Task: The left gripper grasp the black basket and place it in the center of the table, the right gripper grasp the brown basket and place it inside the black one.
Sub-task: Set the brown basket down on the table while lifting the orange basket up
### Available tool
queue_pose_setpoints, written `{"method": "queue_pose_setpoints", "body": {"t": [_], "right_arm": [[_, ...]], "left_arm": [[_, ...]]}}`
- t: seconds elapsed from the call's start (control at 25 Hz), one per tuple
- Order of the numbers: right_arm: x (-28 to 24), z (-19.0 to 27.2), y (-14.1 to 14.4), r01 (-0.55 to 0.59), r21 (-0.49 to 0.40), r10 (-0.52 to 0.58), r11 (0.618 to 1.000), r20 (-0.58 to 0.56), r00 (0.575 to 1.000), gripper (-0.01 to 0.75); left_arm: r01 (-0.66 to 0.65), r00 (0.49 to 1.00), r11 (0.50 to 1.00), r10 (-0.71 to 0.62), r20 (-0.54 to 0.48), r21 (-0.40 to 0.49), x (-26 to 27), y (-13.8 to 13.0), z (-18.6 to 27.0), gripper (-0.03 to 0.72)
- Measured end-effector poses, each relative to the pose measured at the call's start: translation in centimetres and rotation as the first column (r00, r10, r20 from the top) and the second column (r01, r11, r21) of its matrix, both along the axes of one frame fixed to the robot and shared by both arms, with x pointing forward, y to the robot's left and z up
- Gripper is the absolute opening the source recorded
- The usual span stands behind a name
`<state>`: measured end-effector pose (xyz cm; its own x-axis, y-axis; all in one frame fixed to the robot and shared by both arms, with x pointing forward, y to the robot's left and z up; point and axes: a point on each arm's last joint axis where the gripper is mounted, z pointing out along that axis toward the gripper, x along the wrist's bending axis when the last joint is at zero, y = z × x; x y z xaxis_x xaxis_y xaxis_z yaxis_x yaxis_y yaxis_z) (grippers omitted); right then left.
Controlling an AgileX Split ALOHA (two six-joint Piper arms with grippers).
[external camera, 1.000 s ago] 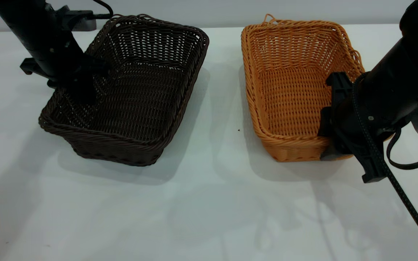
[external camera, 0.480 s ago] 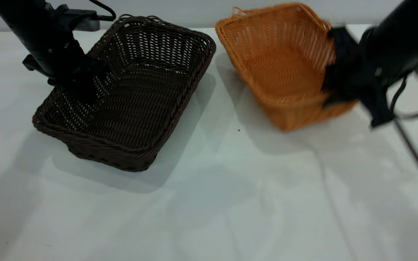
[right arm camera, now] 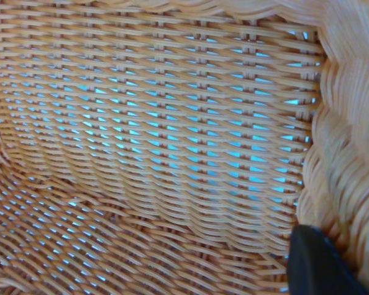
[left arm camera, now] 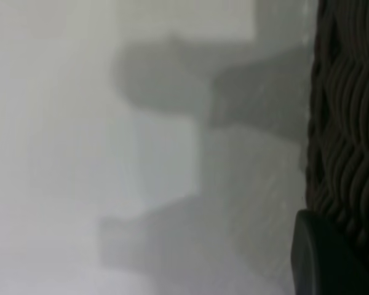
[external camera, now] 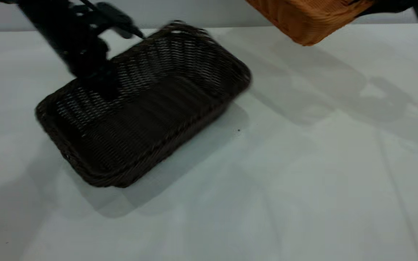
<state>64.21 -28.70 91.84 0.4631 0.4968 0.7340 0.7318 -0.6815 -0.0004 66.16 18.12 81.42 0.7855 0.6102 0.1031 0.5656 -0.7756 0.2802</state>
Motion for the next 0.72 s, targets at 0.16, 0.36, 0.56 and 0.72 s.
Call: {"method": "queue_pose_setpoints", "body": {"t": [0.16,0.36,0.56,0.72], "right_arm": [[-0.5,0.8,-0.4,-0.177,-0.013,0.176,0.984,-0.056,0.983,0.062],[-0.8,1.1,-0.1,-0.236,0.003,0.235,0.972,-0.073,0.969,0.062],[-0.8,1.2,-0.3,-0.235,0.013,0.235,0.972,-0.069,0.97,0.062],[-0.8,1.2,-0.4,-0.231,0.012,0.231,0.973,-0.068,0.97,0.062]], "left_arm": [[0.285,0.95,0.956,-0.291,0.112,0.066,-0.7,-4.2,0.3,0.078],[0.502,0.812,0.847,-0.531,0.244,0.174,-1.3,-8.2,0.5,0.078],[0.555,0.747,0.8,-0.6,0.288,0.227,-1.6,-9.8,-0.6,0.078],[0.569,0.73,0.787,-0.618,0.292,0.241,-1.7,-10.2,-1.4,0.078]]}}
